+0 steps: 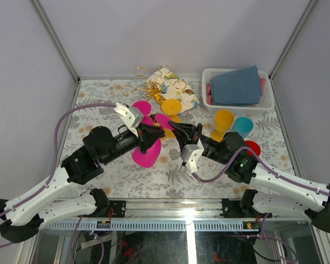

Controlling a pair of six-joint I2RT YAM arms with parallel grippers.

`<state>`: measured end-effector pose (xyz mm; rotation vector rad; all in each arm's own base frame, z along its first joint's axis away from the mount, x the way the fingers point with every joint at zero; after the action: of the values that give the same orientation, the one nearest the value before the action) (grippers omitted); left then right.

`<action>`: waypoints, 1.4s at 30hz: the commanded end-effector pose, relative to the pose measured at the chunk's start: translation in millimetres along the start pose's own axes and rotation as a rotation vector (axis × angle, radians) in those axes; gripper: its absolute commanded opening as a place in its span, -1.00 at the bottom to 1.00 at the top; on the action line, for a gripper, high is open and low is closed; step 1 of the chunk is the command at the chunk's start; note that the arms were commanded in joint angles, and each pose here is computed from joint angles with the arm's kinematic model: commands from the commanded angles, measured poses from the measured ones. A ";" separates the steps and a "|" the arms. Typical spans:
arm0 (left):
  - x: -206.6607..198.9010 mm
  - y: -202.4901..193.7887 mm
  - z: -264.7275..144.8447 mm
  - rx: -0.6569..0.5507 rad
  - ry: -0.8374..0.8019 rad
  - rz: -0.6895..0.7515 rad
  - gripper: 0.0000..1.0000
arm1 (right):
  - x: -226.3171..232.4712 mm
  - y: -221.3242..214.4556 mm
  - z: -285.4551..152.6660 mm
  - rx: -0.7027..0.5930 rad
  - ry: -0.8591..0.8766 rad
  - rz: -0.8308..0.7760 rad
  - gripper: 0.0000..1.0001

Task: Place the wine glass upside down on the wine glass rack
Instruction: Turn the wine glass upside down at the wine rack, then adjust the wine rack at the center of the board.

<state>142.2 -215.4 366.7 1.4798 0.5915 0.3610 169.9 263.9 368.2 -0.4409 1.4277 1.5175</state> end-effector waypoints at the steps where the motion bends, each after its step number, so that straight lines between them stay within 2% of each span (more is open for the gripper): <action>1: -3.3 7.1 1.7 -0.041 -0.024 0.005 -1.00 | -25.2 25.0 -0.1 -0.096 -0.102 0.032 -0.75; 6: 1.1 14.0 -6.0 -0.074 0.016 0.009 -1.00 | -23.7 20.5 -1.8 -0.048 -0.086 0.056 -0.11; 9: 3.6 22.2 -16.2 -0.111 0.040 0.014 -1.00 | -22.2 15.5 -6.3 -0.005 -0.087 0.068 0.09; 13: 8.8 34.8 -30.7 -0.157 0.091 0.021 -1.00 | -18.1 7.0 -12.5 0.058 -0.095 0.126 0.24; 19: 23.7 49.4 -49.6 -0.196 0.223 0.044 -1.00 | -19.2 -2.7 -13.5 0.163 -0.171 0.329 0.34; 25: 36.8 51.3 -69.3 -0.245 0.332 0.039 -1.00 | -46.4 -8.6 0.9 0.380 -0.365 0.607 0.38; 29: 42.1 49.0 -78.5 -0.260 0.374 0.040 -1.00 | -58.0 -9.6 17.6 0.409 -0.481 0.725 0.39; 32: 44.1 48.1 -85.3 -0.270 0.389 0.043 -1.00 | -64.2 -15.1 36.8 0.477 -0.548 0.776 0.39; 37: 47.0 45.1 -96.1 -0.280 0.410 0.032 -1.00 | -65.6 -29.4 79.5 0.601 -0.561 0.760 0.40; 42: 48.4 40.8 -104.7 -0.264 0.422 0.025 -1.00 | -65.5 -47.7 115.3 0.647 -0.614 0.750 0.40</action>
<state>128.3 -108.3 402.5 1.1752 0.8002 0.7260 264.4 328.4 414.2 0.8662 1.5936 1.4674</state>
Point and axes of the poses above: each gripper's point midway between its finger pads, its own z axis out along the fingers, its own x axis along the line the jaws close on, y = z × x, the point moved 6 cm from there along -z, back along the fingers, and after that the axes turned 1 degree about z, right-handed, at the moved point
